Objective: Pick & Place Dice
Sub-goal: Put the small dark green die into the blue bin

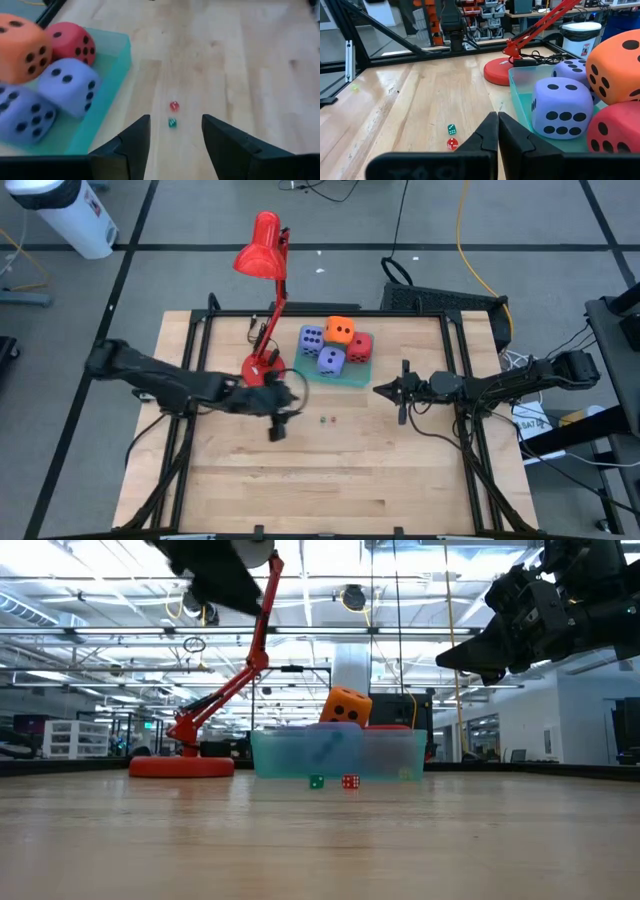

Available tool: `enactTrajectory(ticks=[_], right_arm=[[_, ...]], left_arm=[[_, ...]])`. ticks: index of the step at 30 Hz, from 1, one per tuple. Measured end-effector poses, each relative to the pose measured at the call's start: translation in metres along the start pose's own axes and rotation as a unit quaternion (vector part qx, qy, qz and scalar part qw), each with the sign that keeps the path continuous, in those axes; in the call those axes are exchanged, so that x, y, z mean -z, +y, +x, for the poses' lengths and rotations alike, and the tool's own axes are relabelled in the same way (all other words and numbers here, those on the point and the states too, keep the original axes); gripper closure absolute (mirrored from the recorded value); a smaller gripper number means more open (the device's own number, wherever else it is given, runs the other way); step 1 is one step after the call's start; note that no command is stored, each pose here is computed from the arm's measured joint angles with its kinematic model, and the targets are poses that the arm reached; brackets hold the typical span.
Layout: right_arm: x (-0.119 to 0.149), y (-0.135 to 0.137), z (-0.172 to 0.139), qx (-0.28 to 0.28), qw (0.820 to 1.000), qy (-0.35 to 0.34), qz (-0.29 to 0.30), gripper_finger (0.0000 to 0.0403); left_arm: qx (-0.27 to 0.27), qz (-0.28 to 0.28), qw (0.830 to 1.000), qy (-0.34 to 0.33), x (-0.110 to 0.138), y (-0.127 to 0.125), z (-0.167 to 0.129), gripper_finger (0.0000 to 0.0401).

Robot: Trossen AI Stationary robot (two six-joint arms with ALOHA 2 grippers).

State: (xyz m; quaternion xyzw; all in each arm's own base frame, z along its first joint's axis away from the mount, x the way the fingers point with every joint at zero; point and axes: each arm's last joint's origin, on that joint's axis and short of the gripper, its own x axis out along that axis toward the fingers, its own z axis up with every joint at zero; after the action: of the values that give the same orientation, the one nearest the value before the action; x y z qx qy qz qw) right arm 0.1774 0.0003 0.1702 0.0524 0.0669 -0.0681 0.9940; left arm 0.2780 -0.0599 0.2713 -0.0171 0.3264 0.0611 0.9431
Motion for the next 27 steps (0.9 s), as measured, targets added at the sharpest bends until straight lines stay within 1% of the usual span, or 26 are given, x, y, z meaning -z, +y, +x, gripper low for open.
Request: enactTrajectory(ticks=[3,7,10,13,16,19,20,22,24,26,27], right_arm=[[0.0,0.0,0.0,0.0,1.0,0.002,0.0,0.0399],[0.002,0.0,0.0,0.001,1.0,0.009,0.0,0.0399],[0.002,0.0,0.0,0.001,1.0,0.011,0.002,0.0399],[0.001,0.0,0.0,0.001,1.0,0.007,0.003,0.0399],[0.001,0.0,0.0,0.001,1.0,0.006,0.003,0.0399],[0.001,0.0,0.0,0.001,1.0,0.003,0.003,0.0399],[0.001,0.0,0.0,0.001,1.0,0.003,0.003,0.0399],[0.001,0.0,0.0,0.001,1.0,0.003,0.003,0.0399],[0.001,0.0,0.0,0.001,1.0,0.003,0.003,0.0399],[0.0,0.0,0.0,0.0,1.0,0.001,0.004,0.0399],[0.0,0.0,0.0,0.0,1.0,-0.001,0.004,0.0399]], left_arm=[[0.001,-0.022,1.0,0.003,0.005,-0.005,-0.037,0.0215],[-0.004,-0.05,0.999,0.008,0.016,-0.014,-0.069,0.0215],[-0.008,-0.068,0.998,0.006,0.024,-0.023,-0.082,0.0215],[-0.005,-0.066,0.998,0.01,0.033,-0.034,-0.083,0.0215],[-0.01,-0.057,0.998,0.015,0.042,-0.043,-0.069,0.0215],[-0.036,-0.045,0.997,0.048,0.056,-0.046,-0.041,0.0215],[-0.033,-0.044,0.997,0.051,0.056,-0.048,-0.029,0.0215],[-0.013,-0.015,0.998,0.052,0.054,-0.053,-0.008,0.0215],[0.011,0.035,0.998,0.051,0.054,-0.056,0.014,0.0215],[0.017,0.067,0.996,0.056,0.055,-0.055,0.036,0.0215],[0.016,0.071,0.995,0.061,0.057,-0.052,0.047,0.0215]])
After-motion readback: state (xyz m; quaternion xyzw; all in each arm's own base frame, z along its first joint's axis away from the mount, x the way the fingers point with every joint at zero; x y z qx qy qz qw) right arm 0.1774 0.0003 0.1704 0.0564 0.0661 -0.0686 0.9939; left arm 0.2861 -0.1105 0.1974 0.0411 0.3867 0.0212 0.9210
